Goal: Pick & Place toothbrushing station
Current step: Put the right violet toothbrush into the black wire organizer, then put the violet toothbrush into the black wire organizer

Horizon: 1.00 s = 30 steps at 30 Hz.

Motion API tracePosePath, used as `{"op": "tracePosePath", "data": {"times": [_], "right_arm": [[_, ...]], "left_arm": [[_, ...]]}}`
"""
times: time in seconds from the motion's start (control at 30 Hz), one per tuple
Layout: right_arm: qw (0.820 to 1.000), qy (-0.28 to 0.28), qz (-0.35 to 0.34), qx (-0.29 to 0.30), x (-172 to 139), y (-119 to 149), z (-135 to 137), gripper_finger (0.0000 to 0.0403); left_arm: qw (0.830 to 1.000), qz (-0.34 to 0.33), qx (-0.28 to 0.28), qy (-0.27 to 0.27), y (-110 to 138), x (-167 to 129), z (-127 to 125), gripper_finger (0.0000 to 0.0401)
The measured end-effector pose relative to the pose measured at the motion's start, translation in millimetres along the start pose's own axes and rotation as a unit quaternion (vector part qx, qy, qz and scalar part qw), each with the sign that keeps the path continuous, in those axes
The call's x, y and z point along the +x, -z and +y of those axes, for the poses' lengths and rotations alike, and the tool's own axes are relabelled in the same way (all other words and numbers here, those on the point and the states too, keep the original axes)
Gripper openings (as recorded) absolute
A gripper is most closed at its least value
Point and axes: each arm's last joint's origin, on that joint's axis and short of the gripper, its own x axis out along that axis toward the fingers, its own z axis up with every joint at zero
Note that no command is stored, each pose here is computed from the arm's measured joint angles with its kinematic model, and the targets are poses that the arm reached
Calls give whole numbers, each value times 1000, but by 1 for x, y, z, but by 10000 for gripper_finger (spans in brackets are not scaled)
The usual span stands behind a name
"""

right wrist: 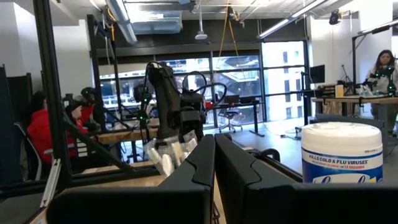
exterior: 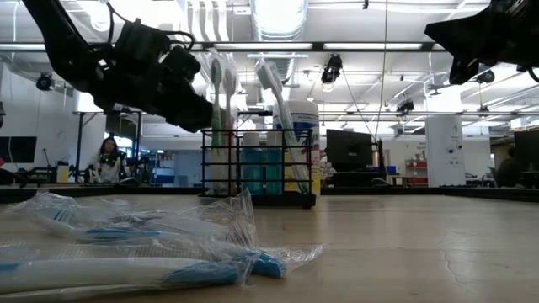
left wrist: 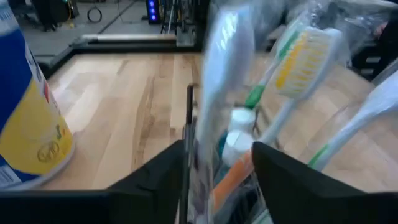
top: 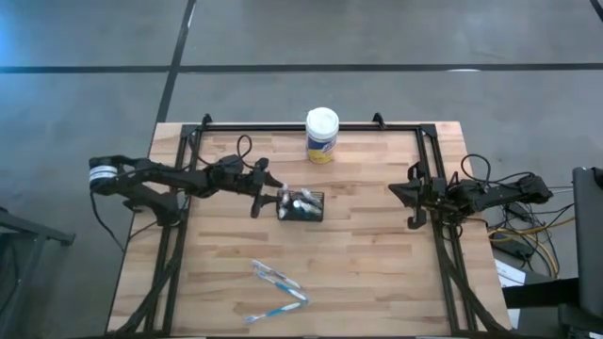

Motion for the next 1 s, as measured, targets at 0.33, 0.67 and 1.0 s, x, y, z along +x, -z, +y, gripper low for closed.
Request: {"op": "tracePosePath", "data": {"times": [0.33, 0.67, 1.0], "right_arm": [[1000, 0, 1, 0, 0, 0, 0, 8], [1000, 0, 1, 6, 0, 0, 0, 8], [1000, 0, 3, 4, 0, 1, 0, 8]], "left_arm": [[999, -41, 8, -9, -29, -26, -7, 247], [994, -95, 51, -38, -60, -76, -21, 243], [993, -99, 51, -40, -66, -159, -55, 142]]}}
